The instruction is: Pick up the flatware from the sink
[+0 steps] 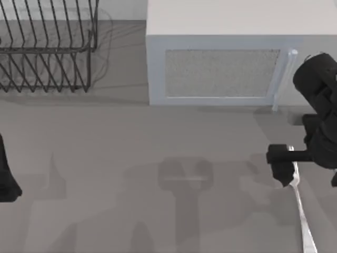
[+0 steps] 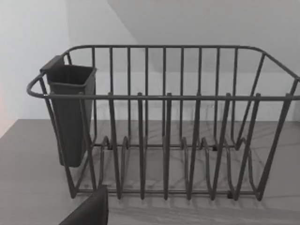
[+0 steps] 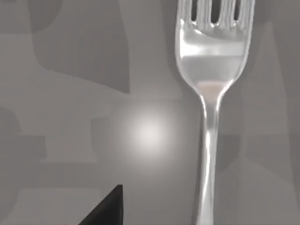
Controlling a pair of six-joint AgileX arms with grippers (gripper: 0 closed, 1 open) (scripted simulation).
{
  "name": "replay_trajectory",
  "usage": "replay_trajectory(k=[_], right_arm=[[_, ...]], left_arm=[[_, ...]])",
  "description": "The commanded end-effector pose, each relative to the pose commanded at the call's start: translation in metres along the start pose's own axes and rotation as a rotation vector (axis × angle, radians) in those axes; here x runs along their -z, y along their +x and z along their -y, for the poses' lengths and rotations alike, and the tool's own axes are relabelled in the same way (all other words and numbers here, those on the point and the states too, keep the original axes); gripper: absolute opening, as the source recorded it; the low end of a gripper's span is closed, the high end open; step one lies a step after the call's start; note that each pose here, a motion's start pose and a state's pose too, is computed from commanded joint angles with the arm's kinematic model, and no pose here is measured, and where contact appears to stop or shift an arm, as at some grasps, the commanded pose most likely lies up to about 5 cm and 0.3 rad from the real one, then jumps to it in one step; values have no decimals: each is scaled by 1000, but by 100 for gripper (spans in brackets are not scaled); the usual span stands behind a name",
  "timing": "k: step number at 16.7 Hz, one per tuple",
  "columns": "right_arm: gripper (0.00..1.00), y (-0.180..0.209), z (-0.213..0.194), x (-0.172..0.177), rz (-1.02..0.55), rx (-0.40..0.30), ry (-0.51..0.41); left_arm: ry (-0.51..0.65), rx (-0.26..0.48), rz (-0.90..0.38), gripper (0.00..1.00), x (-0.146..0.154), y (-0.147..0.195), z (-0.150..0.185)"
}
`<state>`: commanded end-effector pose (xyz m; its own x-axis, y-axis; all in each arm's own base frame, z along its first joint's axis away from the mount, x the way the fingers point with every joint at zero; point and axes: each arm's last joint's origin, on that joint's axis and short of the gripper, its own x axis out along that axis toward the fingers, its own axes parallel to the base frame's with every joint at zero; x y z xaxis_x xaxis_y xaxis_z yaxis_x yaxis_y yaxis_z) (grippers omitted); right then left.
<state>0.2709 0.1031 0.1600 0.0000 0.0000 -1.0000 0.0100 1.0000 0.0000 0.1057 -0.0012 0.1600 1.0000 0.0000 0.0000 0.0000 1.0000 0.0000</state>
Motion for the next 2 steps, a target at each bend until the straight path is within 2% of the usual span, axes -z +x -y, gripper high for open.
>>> replay_trajectory(k=[2], right_arm=[[100, 0, 0, 0, 0, 0, 0]], left_arm=[[0, 0, 0, 100, 0, 0, 0]])
